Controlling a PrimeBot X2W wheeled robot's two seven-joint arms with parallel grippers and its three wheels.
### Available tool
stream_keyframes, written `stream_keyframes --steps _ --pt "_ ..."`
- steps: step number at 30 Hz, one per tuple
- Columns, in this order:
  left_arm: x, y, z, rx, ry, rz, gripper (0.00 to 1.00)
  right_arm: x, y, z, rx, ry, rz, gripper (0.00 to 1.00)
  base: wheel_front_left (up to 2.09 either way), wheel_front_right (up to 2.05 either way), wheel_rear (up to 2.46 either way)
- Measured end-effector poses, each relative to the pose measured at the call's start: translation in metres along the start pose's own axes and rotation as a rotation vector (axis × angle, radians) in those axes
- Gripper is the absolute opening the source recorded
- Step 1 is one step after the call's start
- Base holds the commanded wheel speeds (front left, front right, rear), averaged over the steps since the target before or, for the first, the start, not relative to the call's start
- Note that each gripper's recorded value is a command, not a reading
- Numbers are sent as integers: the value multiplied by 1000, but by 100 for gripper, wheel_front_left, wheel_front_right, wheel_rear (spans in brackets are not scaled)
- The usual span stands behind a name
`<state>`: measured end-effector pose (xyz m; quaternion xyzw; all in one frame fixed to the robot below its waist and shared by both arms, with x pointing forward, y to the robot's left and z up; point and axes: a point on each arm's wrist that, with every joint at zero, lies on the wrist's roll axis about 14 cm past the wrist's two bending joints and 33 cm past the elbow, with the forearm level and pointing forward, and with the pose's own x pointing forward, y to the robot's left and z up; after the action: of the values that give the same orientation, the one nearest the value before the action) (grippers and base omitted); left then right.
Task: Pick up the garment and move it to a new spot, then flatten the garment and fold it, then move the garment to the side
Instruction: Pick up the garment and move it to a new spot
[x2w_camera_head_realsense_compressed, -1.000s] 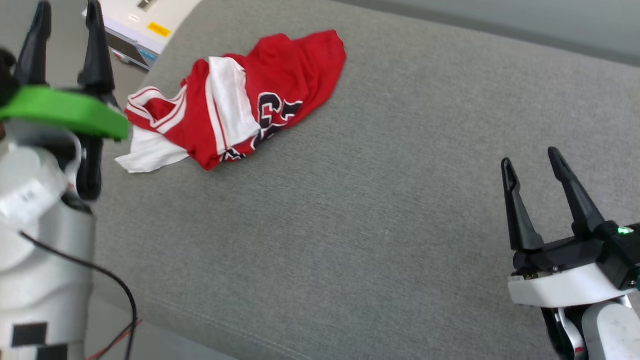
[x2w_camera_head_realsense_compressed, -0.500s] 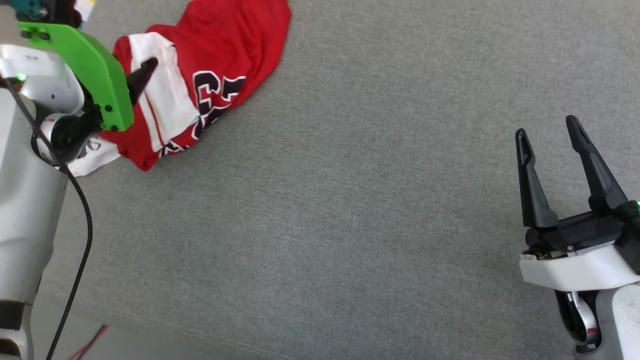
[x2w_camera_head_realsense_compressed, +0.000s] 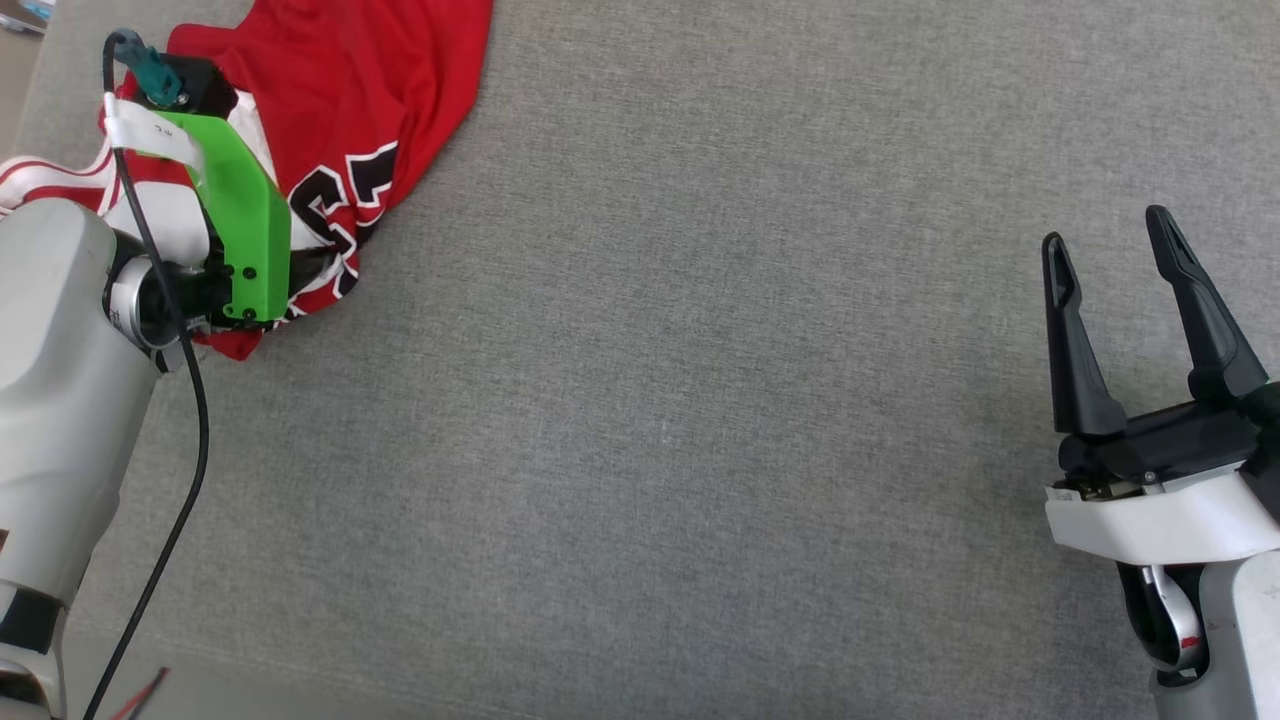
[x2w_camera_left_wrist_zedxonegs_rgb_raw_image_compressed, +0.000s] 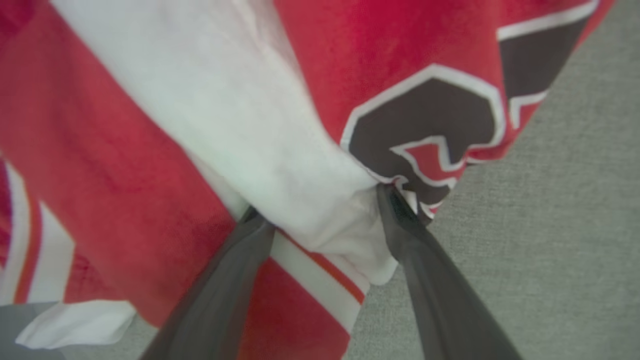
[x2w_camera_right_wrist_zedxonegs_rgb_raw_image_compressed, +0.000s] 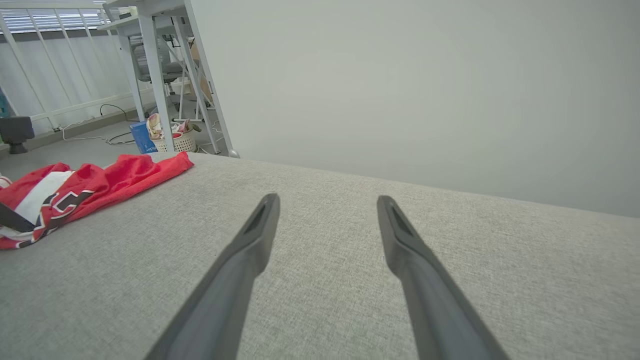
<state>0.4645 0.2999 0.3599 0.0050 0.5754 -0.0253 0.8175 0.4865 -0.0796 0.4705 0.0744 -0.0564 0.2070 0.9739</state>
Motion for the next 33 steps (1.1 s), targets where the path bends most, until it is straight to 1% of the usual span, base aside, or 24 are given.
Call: stream_keyframes --steps 3,4,5,8,11,14,17,20,24,27,30,33 --pt "3 0 -1 0 12 3 100 -1 -2 -1 -2 4 -7 100 0 0 0" --pt "3 0 -1 -4 10 3 40 -1 -2 0 -1 4 -8 100 0 0 0" --pt "3 0 -1 -3 3 4 0 -2 -2 1 -1 2 -9 100 0 0 0" --pt "-1 -1 5 20 -43 8 0 -2 0 6 -2 -9 -10 100 0 0 0" --pt "-18 -1 22 73 -182 22 0 -3 4 20 -4 -35 -13 100 0 0 0" --pt "-43 0 46 105 -330 29 0 -7 7 30 -7 -51 -16 100 0 0 0" --pt "-74 -1 68 159 -461 41 0 -12 11 41 -8 -69 -20 100 0 0 0" --pt "-103 -12 86 234 -570 41 0 -16 14 54 -11 -94 -26 100 0 0 0" --pt "-139 -44 108 347 -703 6 0 -21 19 72 -16 -132 -30 100 0 0 0" --pt "-157 -78 118 434 -774 -41 0 -27 20 83 -18 -153 -43 100 0 0 0" --pt "-165 -119 124 521 -818 -106 0 -35 15 91 -27 -167 -68 100 0 0 0" --pt "-167 -171 124 605 -855 -209 0 -44 6 99 -40 -180 -107 100 0 0 0"
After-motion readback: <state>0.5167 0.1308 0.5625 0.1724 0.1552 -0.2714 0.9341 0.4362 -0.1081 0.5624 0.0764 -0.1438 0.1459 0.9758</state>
